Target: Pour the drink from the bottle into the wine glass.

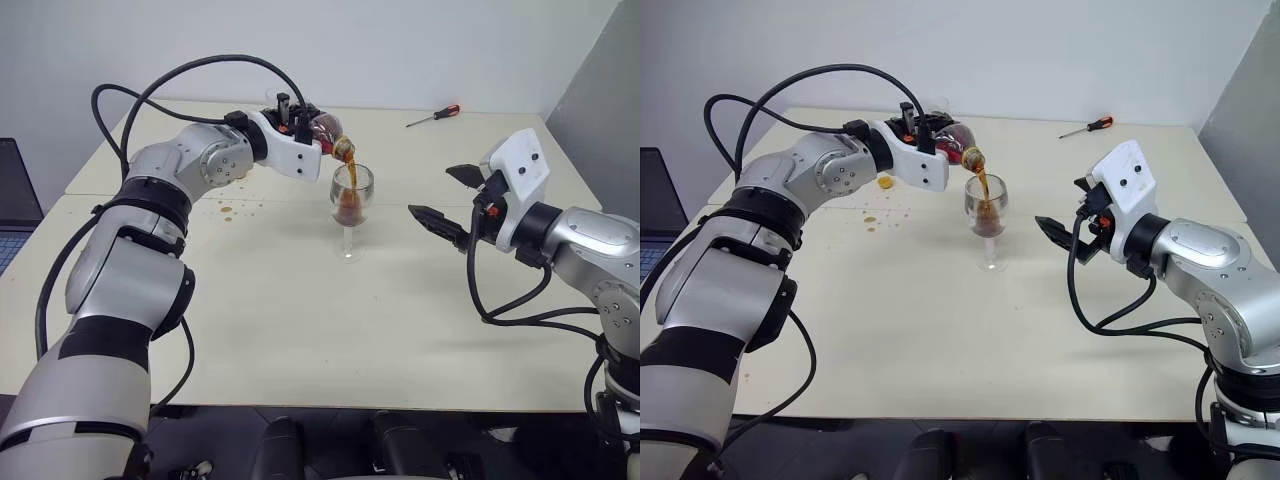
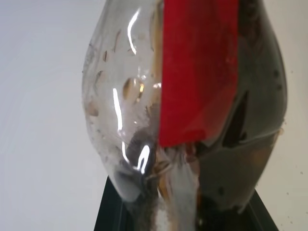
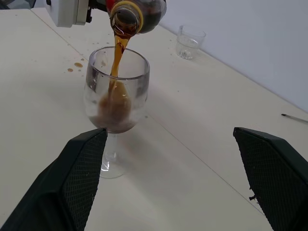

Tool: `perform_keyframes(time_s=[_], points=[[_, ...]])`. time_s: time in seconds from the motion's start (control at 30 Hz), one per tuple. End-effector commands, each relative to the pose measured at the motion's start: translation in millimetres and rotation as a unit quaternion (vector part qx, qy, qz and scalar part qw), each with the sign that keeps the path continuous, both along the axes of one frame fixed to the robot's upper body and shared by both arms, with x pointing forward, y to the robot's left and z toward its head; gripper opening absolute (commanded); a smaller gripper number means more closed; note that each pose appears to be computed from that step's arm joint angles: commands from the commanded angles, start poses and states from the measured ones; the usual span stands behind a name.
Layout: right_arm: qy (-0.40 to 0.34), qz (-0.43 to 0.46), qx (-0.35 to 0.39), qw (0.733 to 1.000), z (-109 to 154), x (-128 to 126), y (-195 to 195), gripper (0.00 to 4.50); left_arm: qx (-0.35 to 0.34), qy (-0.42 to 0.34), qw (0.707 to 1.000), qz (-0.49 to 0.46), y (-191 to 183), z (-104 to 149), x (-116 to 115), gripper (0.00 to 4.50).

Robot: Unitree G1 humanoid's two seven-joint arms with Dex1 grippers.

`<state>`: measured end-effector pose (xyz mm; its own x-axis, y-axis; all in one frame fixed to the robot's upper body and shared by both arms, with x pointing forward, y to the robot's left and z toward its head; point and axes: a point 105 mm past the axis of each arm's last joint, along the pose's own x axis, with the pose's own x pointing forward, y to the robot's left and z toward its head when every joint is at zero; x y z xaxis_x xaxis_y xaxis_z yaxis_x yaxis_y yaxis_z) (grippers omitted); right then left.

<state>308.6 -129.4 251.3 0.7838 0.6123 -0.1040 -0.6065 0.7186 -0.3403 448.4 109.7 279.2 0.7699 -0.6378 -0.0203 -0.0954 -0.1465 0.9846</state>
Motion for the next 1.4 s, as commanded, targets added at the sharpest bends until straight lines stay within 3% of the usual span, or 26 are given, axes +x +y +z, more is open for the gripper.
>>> perform_keyframes(time_s=[0.03, 1.4], points=[[-0.033, 0.002, -0.005, 0.999, 13, -5, 1, 4.5, -0.015, -0.041, 0.999, -0.002, -2, 30, -2, 0.77], [-0.017, 0.047, 0.005, 0.999, 10, -16, 12, 4.5, -0.042, -0.03, 0.999, -0.004, -1, 30, -3, 0.77]])
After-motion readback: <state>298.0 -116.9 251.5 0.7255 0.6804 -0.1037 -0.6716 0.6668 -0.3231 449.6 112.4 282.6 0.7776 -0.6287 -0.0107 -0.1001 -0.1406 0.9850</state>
